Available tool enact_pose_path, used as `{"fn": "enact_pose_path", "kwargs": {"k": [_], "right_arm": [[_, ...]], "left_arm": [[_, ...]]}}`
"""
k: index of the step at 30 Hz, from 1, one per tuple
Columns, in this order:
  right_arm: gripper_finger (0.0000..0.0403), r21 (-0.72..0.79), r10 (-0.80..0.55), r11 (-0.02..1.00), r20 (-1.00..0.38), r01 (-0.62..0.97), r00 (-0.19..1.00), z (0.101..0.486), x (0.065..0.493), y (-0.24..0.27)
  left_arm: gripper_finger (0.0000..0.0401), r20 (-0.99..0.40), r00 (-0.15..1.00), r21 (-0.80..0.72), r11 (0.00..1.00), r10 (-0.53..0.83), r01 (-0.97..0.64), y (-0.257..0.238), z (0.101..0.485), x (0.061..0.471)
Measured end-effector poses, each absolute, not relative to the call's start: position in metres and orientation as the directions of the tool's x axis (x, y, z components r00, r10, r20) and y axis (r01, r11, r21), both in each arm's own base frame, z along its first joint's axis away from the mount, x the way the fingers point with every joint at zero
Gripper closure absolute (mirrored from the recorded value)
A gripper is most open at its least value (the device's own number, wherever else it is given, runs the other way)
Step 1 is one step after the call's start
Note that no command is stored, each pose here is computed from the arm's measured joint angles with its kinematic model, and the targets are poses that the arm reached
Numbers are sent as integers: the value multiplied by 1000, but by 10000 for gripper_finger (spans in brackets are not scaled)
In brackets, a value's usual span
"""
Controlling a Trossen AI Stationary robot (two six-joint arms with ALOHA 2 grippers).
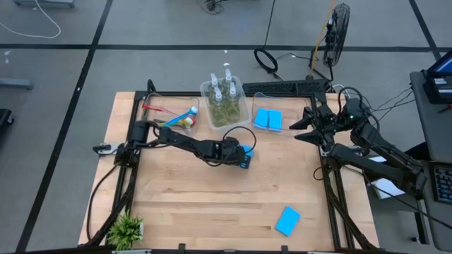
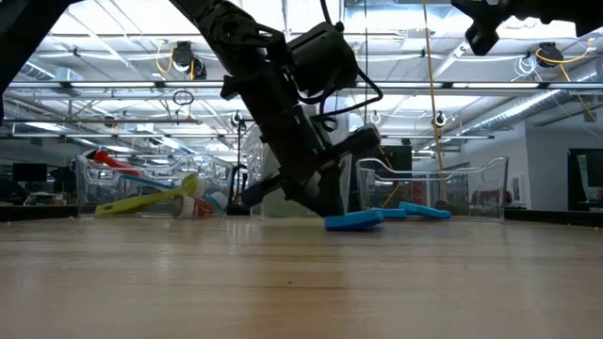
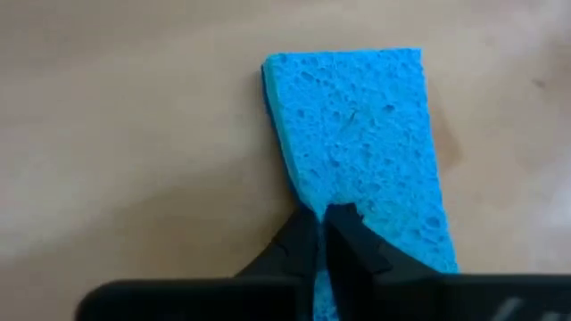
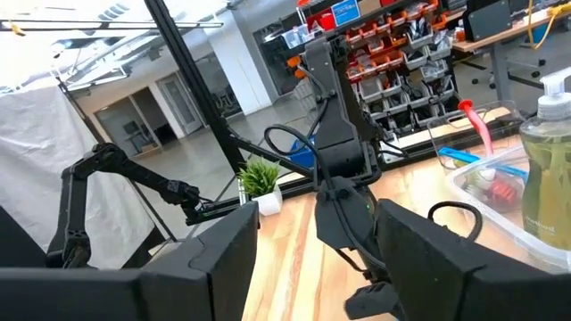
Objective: Pick & Place Kitchen Sink Supplies
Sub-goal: Put the blue sponge into the right transparent bin
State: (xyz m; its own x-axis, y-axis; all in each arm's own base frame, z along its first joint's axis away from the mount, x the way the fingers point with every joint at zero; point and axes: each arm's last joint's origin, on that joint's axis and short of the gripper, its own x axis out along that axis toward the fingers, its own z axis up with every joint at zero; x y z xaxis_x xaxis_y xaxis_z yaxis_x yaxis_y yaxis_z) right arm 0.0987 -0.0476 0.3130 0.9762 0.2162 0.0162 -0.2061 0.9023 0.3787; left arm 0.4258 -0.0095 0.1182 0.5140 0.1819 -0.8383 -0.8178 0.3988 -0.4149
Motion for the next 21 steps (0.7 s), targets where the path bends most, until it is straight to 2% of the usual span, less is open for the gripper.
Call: {"fn": "enact_pose_path", "kwargs": {"k": [8,12,16,21], "right_arm": [[191,394,216,897,2,-199,976,311,99,-48],[191,394,216,897,2,-199,976,311,99,-48],[190,411,224,889,-4,-202,975,310,99,-47],[190,479,318,834,-9,-275,948,310,98,-45]], "left_arm": [[395,-785,607,-514,417,123,-749,-18,122,434],[396,-730,678,-573,465,84,-675,-27,138,437],[397,-609,790,-636,553,68,-538,-35,169,442],[398,-441,897,-634,694,38,-341,-42,206,443]]}}
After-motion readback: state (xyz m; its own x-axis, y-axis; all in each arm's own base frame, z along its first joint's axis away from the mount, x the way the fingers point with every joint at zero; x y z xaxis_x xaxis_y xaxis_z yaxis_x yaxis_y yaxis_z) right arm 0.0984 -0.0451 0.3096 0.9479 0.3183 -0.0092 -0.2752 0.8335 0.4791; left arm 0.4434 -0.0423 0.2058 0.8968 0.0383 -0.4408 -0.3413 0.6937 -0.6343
